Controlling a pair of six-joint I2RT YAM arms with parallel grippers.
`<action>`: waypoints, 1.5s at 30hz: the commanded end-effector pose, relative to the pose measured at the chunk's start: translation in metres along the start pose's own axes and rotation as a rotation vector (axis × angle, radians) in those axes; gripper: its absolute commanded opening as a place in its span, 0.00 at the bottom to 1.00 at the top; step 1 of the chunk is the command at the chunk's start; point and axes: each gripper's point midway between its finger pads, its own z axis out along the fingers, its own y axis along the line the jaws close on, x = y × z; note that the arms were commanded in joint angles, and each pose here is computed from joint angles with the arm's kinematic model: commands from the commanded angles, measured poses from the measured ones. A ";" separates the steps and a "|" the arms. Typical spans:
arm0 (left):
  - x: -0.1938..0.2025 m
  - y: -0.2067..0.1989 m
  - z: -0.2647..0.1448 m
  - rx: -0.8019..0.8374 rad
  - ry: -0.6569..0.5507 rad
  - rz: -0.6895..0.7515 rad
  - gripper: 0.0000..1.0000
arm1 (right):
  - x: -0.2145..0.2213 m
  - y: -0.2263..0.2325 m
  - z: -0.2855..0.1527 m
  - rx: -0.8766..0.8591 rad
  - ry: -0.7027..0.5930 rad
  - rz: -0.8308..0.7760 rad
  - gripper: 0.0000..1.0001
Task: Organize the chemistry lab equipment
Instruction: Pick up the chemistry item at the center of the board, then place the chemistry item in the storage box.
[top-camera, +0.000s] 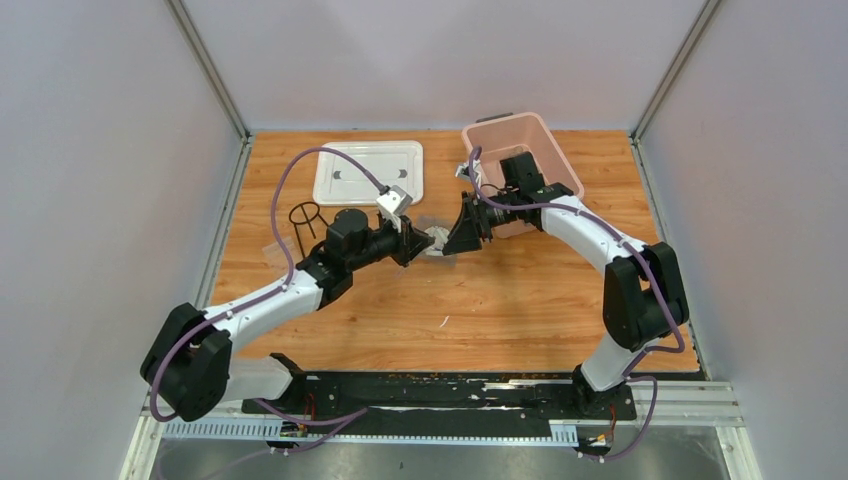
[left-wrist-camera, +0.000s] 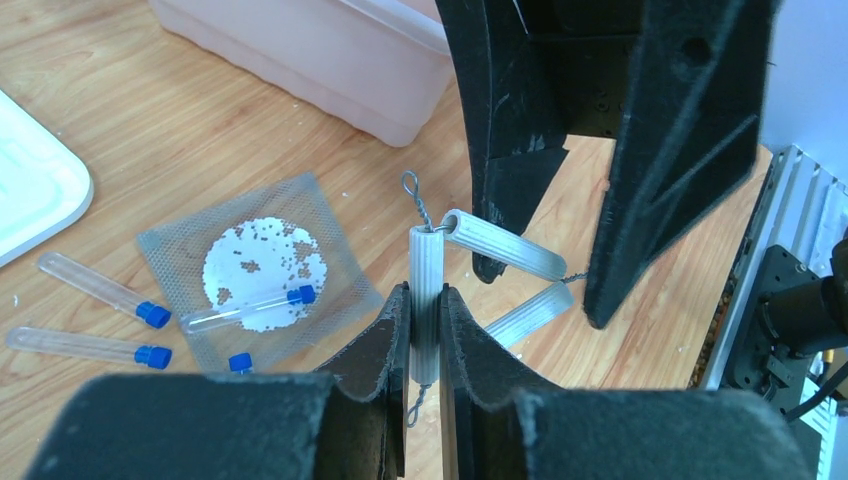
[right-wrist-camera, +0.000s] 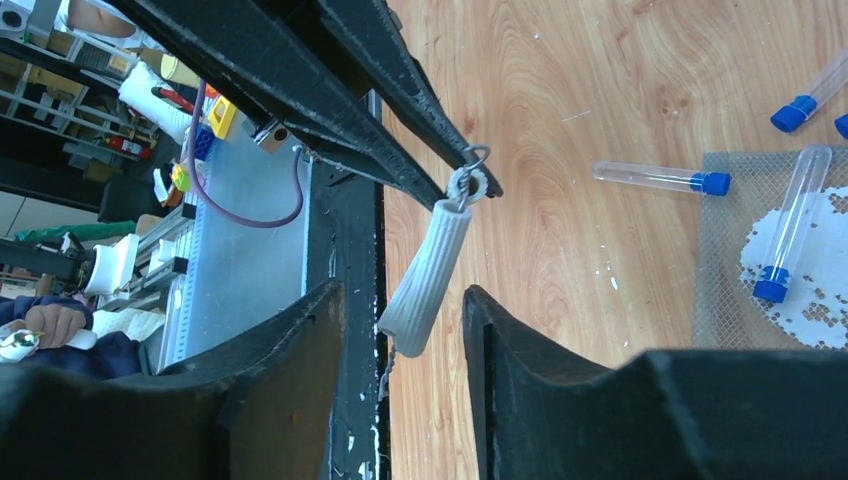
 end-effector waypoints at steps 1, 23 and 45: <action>-0.023 -0.008 -0.004 0.004 -0.059 0.073 0.00 | -0.013 0.000 0.000 0.010 -0.020 -0.030 0.43; -0.030 -0.003 -0.025 -0.075 -0.095 0.117 0.58 | -0.013 0.006 -0.002 -0.019 0.004 -0.097 0.00; -0.022 0.043 -0.072 -0.347 -0.162 0.138 1.00 | -0.049 -0.023 -0.082 0.314 -0.019 -0.286 0.00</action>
